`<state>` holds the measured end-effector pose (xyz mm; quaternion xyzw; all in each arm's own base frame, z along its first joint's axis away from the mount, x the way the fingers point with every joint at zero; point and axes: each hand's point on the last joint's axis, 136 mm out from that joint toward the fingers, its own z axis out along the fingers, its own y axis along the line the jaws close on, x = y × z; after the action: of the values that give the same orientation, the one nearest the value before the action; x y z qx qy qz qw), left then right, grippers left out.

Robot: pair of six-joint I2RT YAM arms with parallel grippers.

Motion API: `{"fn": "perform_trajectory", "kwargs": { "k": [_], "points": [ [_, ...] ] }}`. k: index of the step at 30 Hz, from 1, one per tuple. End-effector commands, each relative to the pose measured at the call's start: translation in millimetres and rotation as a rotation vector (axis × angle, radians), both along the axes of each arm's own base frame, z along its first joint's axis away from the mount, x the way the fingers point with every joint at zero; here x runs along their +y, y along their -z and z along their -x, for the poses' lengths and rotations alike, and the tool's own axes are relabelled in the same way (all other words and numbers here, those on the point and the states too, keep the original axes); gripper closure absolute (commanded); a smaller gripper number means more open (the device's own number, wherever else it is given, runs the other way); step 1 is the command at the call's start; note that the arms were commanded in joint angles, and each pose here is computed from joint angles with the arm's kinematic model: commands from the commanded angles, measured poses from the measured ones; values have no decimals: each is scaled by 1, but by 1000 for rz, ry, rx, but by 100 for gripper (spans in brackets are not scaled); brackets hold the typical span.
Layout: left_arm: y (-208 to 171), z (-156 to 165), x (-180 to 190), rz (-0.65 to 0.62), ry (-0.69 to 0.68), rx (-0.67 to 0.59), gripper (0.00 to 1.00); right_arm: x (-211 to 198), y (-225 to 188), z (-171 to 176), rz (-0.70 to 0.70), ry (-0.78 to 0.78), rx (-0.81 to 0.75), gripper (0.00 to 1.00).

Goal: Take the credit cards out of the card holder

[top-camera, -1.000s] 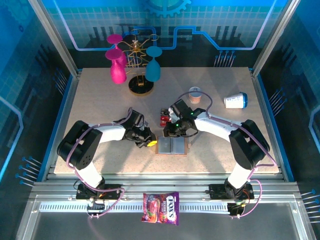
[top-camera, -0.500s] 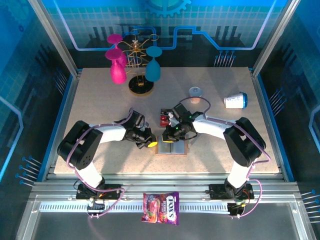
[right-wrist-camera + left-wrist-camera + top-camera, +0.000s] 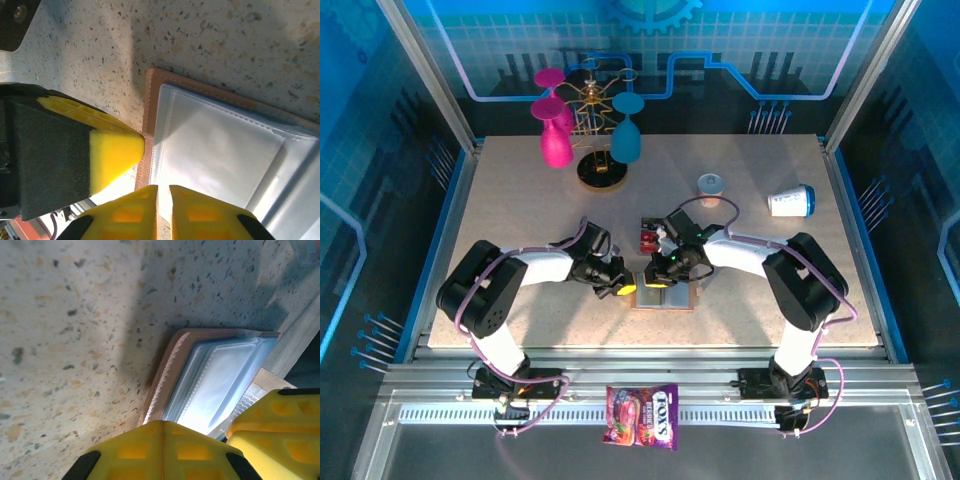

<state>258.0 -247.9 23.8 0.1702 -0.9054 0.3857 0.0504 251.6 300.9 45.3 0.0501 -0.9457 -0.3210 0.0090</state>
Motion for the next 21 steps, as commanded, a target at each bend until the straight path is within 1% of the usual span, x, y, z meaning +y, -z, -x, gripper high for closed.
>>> {"fn": "perform_trajectory", "kwargs": {
  "k": [1,6,13,21],
  "points": [
    [4,5,-6,21,35,15,93,2,10,9,5,-9,50,84],
    [11,7,-4,6,34,32,93,2,13,10,19,-15,65,82],
    [15,10,-2,-4,32,46,92,-2,17,15,50,-17,80,74],
    [18,11,0,-12,33,56,92,-11,15,15,93,-14,72,71]
  ]
}}
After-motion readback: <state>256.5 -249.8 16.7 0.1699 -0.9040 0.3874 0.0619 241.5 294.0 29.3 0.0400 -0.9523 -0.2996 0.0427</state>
